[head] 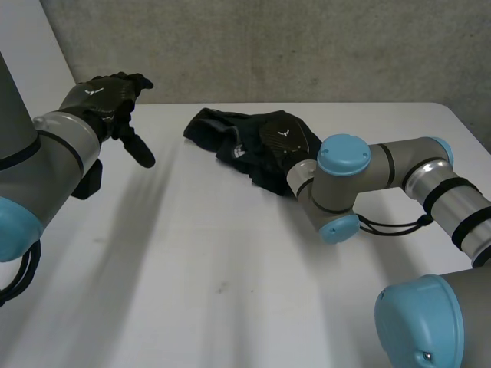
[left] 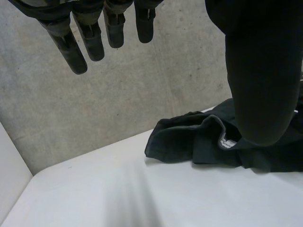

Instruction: Fold the shorts.

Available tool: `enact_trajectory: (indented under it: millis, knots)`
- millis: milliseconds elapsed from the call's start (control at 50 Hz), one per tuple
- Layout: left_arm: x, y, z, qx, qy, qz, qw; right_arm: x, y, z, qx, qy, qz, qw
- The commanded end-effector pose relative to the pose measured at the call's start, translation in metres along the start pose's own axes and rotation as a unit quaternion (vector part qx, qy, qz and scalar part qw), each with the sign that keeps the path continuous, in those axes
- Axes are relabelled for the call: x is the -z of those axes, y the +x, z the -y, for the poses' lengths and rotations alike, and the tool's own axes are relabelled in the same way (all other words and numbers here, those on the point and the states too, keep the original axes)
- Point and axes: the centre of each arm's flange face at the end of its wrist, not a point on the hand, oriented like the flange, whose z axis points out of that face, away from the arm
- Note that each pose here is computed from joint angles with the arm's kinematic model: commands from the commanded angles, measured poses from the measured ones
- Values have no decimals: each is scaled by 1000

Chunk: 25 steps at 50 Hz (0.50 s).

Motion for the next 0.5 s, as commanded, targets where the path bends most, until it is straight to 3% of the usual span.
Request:
enact_trajectory:
  millis: [20,160,320,500]
  knots:
    - [1,0,1,1,2,0,1000,9,1,6,0,-36,-8,999]
    - [3,2,2,1,2,-1,1000,37,5,94,8,-9,-1,1000]
    - [7,6,-1,1,-1,-10,1000,91,4,216,77,90,4,993]
    - [2,14,-28,1,5,-19,1000,137,1,266,102,128,-5,986]
